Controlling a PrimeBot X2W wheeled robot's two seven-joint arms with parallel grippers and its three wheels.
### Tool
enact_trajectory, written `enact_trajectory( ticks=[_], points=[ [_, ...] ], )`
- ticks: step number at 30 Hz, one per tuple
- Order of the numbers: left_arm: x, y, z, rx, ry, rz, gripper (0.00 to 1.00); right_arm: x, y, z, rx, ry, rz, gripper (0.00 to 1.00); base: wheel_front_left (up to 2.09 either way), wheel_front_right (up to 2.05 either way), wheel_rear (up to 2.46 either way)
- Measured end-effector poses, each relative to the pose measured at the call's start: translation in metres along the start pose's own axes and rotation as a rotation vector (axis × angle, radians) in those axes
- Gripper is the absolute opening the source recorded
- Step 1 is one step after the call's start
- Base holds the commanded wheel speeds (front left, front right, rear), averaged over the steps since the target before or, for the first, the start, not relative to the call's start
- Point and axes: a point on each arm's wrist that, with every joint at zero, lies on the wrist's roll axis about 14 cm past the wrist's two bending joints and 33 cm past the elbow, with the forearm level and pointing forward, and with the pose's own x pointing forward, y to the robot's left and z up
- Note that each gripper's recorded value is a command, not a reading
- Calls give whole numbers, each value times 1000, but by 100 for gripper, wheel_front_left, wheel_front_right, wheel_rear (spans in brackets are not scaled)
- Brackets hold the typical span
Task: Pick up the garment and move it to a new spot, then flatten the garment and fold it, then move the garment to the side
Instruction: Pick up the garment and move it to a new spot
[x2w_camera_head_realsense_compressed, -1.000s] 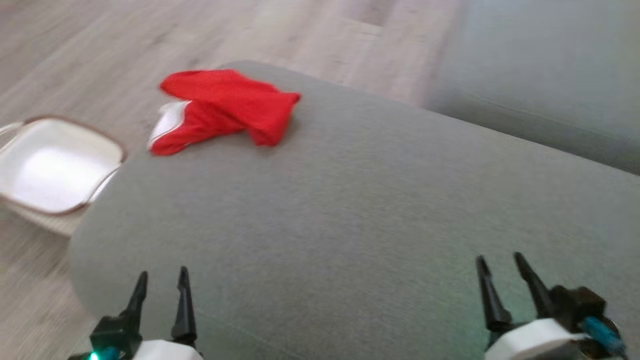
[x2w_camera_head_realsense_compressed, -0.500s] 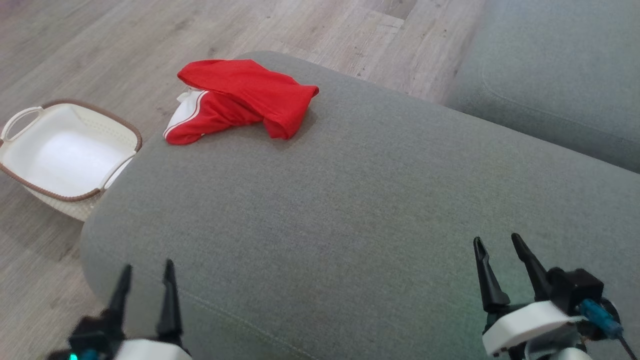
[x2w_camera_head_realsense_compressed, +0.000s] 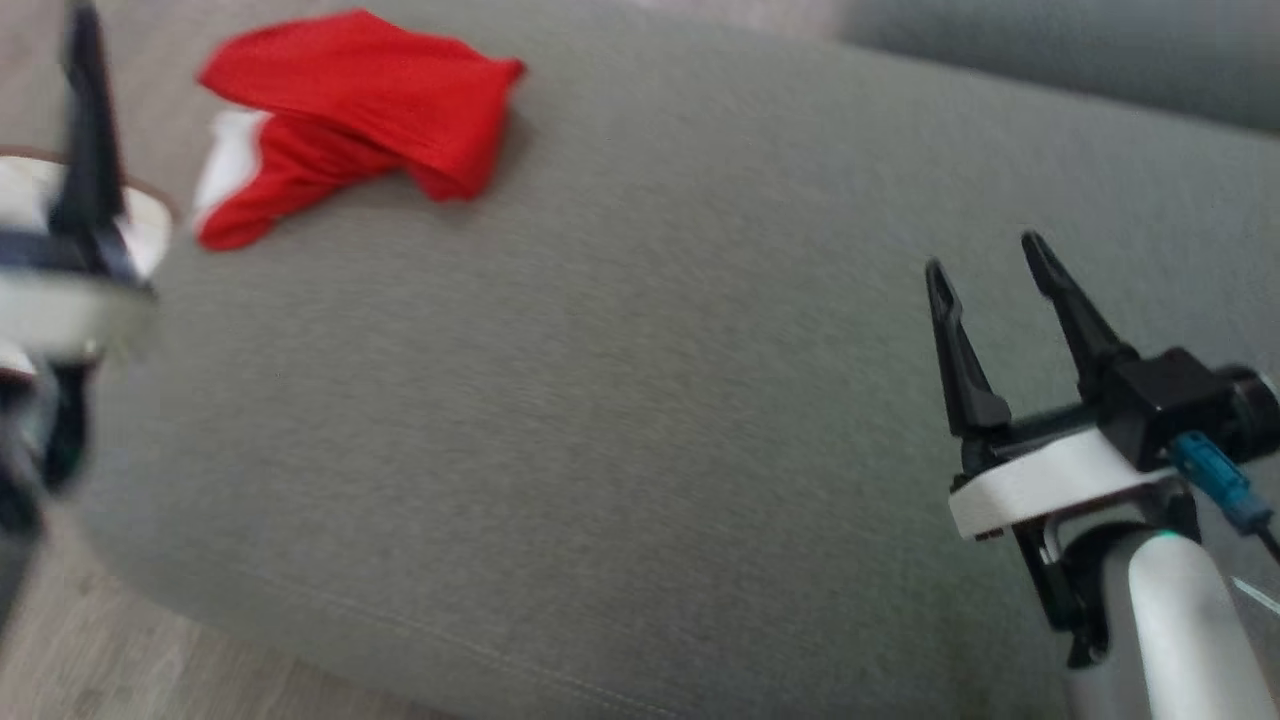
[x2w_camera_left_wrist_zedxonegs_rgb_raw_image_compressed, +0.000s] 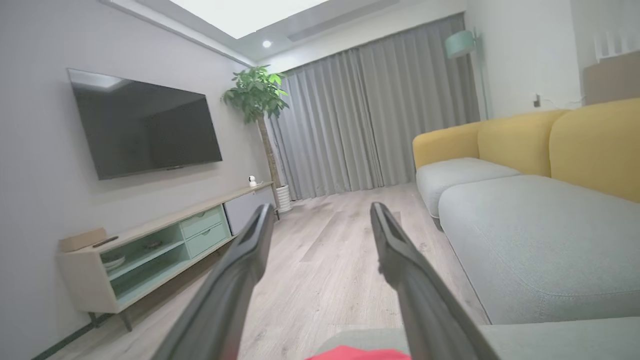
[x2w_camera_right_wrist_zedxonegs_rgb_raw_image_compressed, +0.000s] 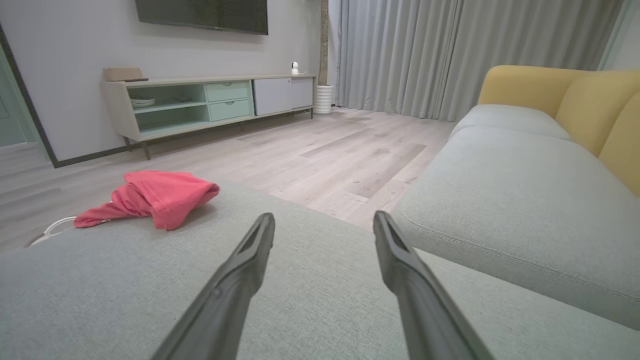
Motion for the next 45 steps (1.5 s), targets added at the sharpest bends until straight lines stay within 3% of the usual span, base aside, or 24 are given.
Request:
enact_trajectory(
  ticks=[6, 8, 11, 21, 25, 30, 31, 33, 34, 45],
  points=[
    [91, -21, -27, 37, 98, -81, 100, -3, -20, -12, -8, 36, -42, 100, 0, 0, 0],
    [113, -27, -57, 62, 187, -92, 100, -5, -30, -20, -11, 63, -69, 100, 0, 0, 0],
    [133, -39, -112, 15, 334, -83, 100, -10, -47, -36, -17, 109, -113, 100, 0, 0, 0],
    [109, -94, -282, -65, 755, -153, 100, -21, -90, -85, -5, 227, -226, 100, 0, 0, 0],
    [84, -115, -323, -73, 899, -204, 100, -22, -97, -101, -10, 263, -242, 100, 0, 0, 0],
    [70, -104, -339, -42, 989, -192, 100, -19, -98, -102, -9, 261, -240, 100, 0, 0, 0],
    [71, -101, -339, -38, 991, -186, 85, -19, -98, -103, -9, 263, -239, 100, 0, 0, 0],
    [71, -97, -339, -28, 996, -176, 15, -19, -98, -104, -8, 265, -238, 100, 0, 0, 0],
    [71, -95, -339, -15, 990, -176, 0, -19, -98, -104, -8, 265, -238, 100, 0, 0, 0],
    [98, -71, -295, 47, 808, -156, 0, -24, -99, -87, -16, 225, -252, 100, 0, 0, 0]
  ],
)
